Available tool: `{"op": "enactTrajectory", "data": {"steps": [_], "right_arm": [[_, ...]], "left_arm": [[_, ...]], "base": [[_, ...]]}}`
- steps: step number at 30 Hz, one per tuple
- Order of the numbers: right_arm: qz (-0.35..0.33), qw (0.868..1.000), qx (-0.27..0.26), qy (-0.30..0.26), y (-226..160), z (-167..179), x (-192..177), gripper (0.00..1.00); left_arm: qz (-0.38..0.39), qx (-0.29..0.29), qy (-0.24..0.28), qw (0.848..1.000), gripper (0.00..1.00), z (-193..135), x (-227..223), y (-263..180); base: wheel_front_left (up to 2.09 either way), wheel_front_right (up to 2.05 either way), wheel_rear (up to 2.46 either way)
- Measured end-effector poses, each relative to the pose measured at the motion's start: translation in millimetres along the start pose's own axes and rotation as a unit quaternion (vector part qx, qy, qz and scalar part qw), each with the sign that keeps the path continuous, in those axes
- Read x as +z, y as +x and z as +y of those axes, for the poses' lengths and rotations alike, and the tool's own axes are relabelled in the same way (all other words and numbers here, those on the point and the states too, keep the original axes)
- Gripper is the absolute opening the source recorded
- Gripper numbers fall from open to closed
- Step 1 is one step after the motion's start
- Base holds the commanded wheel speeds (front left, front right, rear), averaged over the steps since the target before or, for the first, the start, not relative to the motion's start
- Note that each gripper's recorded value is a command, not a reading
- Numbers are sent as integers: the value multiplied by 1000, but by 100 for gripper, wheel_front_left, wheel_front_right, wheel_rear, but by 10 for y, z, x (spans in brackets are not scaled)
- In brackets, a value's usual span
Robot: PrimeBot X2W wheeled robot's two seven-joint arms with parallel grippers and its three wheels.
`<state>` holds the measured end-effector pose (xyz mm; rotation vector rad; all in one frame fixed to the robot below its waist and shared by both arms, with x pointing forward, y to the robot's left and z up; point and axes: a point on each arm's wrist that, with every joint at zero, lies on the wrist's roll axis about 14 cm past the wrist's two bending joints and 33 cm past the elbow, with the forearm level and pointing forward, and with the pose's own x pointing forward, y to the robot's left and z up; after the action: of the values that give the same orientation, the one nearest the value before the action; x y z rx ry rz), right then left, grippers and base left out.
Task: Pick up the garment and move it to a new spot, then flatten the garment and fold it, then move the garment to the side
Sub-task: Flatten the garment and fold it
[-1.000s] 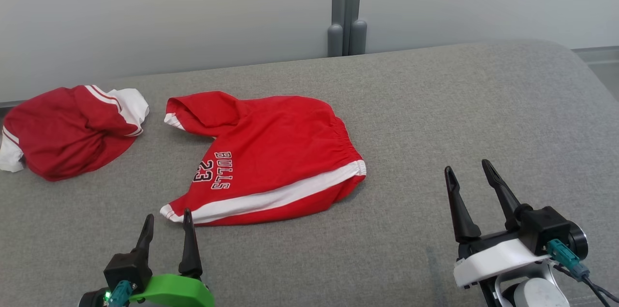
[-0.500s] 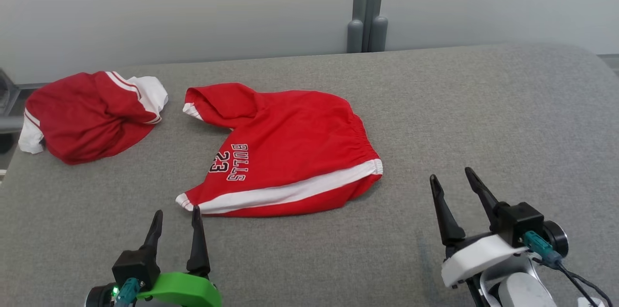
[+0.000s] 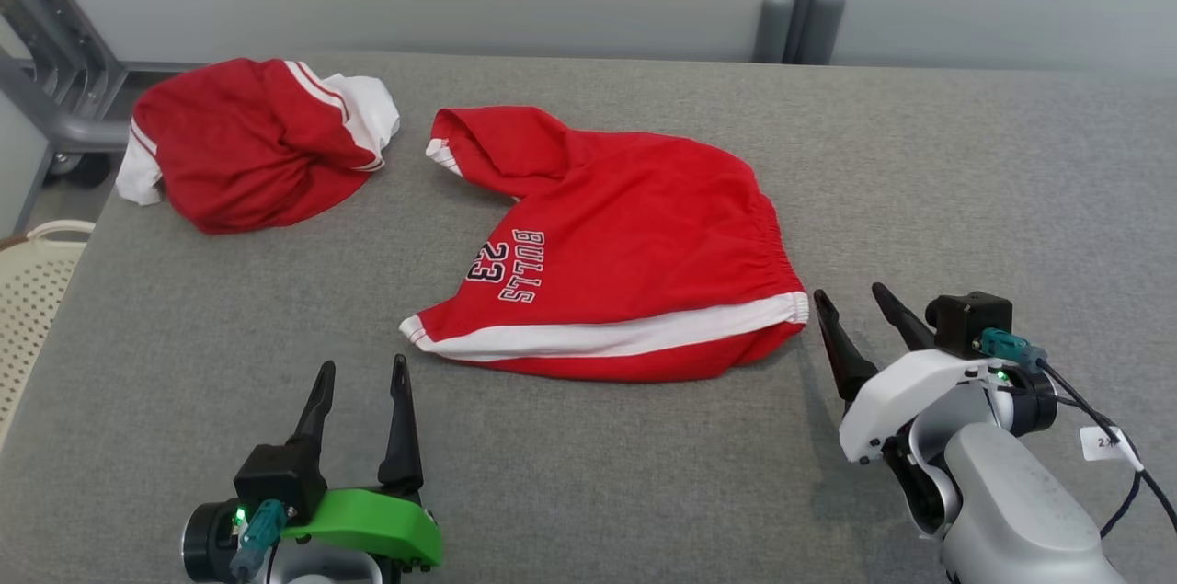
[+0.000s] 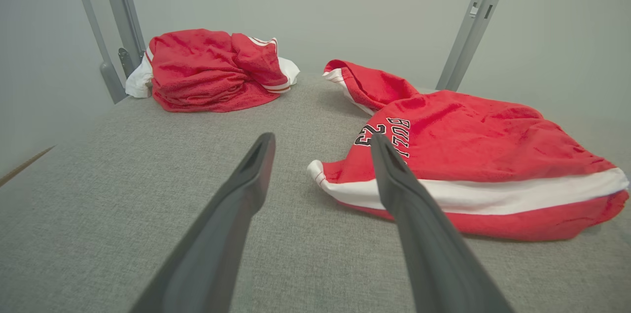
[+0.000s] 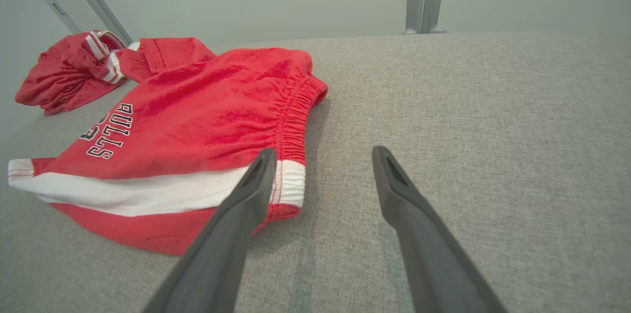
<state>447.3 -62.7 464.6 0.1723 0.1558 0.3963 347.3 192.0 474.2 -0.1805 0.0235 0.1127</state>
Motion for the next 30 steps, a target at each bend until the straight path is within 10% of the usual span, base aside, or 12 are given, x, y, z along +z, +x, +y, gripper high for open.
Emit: {"op": "enactTrajectory", "data": {"steps": [14,17,20,23,30], "right_arm": [[115,992,54,17,326,142,-492,100],[122,991,60,19,343,154,-516,47],[129,989,64,21,342,161,-531,34],[133,989,65,18,335,131,-533,0],[117,991,63,11,308,51,-466,0]], "left_arm": [[15,44,6,999,100,261,-76,-13],[17,45,6,999,100,270,-89,-11],[18,45,6,999,100,265,-93,-1],[18,44,7,999,100,254,-94,12],[23,37,6,999,100,206,-127,34]], "base": [[0,0,0],[0,0,0],[0,0,0],[0,0,0],[0,0,0]]}}
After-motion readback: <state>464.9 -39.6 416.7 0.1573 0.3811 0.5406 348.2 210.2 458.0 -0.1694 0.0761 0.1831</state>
